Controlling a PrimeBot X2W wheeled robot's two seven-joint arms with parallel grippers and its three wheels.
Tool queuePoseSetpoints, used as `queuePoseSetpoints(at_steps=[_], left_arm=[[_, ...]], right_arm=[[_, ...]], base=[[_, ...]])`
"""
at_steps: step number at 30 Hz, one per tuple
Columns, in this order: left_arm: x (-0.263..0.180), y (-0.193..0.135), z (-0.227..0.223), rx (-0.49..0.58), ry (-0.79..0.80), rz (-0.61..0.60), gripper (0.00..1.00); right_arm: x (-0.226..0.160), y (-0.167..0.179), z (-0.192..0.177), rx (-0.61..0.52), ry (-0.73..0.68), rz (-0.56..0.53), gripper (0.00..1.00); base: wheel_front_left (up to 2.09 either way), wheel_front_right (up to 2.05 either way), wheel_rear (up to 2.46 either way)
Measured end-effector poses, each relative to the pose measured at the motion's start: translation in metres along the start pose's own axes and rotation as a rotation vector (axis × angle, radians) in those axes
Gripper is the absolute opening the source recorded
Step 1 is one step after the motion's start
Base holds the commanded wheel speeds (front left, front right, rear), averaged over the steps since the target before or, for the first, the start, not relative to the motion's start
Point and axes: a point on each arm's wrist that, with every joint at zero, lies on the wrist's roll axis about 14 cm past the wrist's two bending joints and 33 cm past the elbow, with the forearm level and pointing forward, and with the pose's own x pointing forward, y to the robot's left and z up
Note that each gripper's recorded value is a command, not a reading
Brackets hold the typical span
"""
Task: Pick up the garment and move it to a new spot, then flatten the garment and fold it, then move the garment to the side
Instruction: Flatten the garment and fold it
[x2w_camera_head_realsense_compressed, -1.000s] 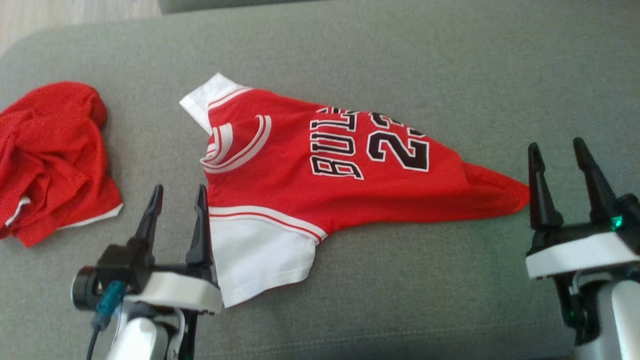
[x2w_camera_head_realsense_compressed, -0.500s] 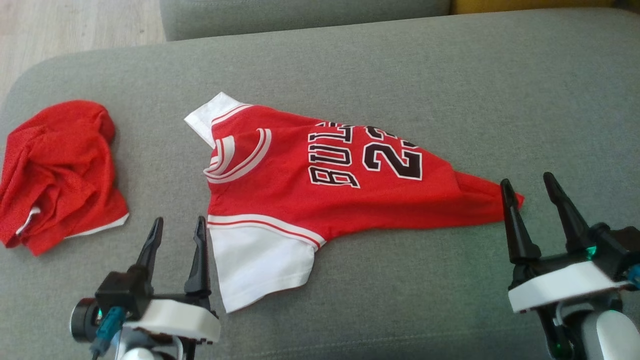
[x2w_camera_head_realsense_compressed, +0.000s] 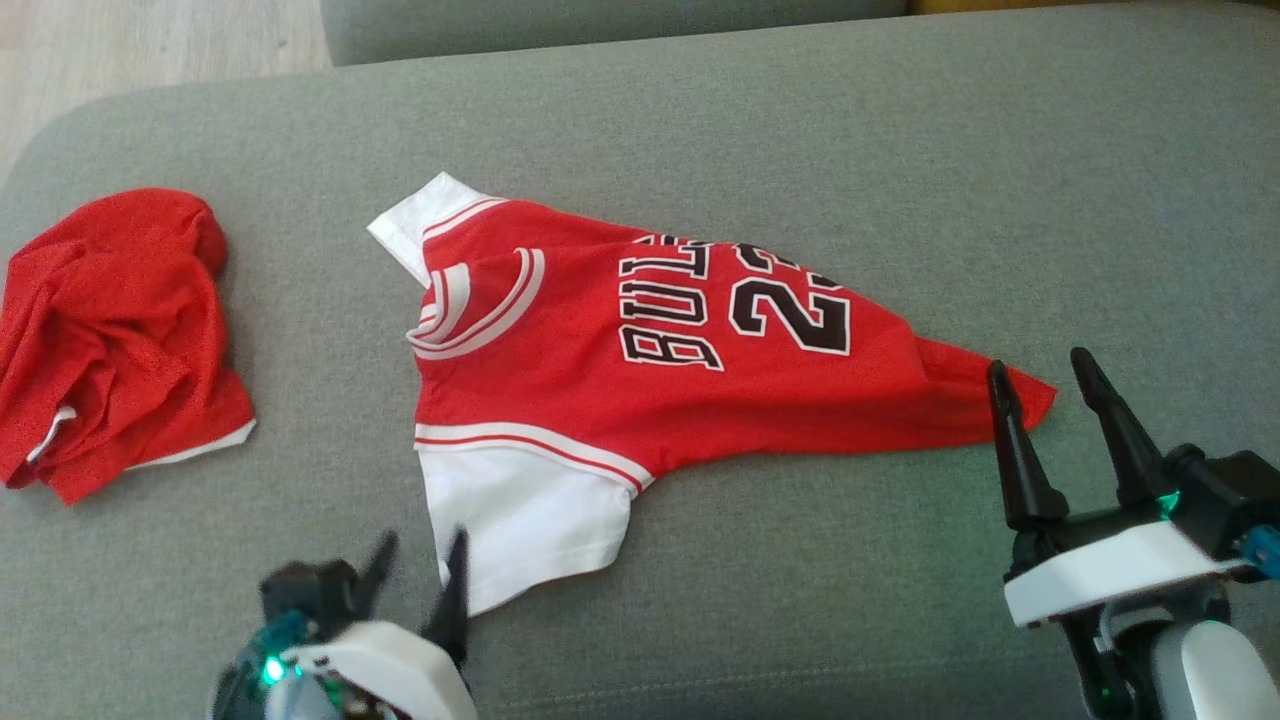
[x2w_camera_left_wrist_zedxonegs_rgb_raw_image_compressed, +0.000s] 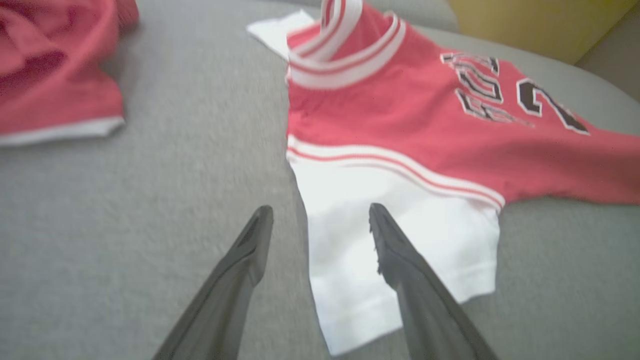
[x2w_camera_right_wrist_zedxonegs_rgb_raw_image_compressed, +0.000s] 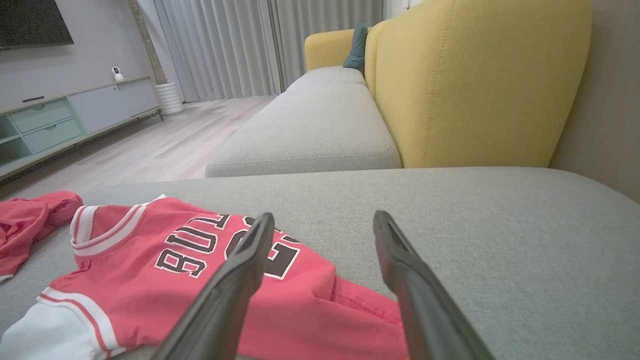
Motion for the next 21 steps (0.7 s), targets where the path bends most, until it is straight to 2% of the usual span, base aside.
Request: queuePoseSetpoints(at_steps=[5,12,14,15,16,21], left_arm=[[-0.012,-0.012,-0.058,-0.096,0.262,-0.035,1.00],[-0.010,-0.012,-0.068,-0.109,0.326,-0.037,1.00],[-0.010,-0.013,-0.070,-0.116,0.341,-0.045,0.41],[-0.010,-0.013,-0.072,-0.117,0.351,-0.045,0.03],[-0.010,-0.013,-0.074,-0.125,0.366,-0.046,0.00],[-0.008,-0.013,-0.077,-0.124,0.385,-0.056,0.00]], right_arm=[[0.002,0.000,-0.007,0.012,0.021,-0.003,1.00],[0.003,-0.001,-0.010,0.014,0.029,-0.007,1.00],[0.002,-0.003,-0.011,0.020,0.036,-0.012,1.00],[0.002,-0.004,-0.012,0.021,0.038,-0.015,1.00],[0.002,-0.005,-0.012,0.021,0.041,-0.020,1.00],[0.001,-0.014,-0.021,0.023,0.076,-0.046,1.00]], base=[[0.00,0.00,0.00],[0.00,0.00,0.00],[0.00,0.00,0.00],[0.00,0.00,0.00],[0.00,0.00,0.00],[0.00,0.00,0.00]])
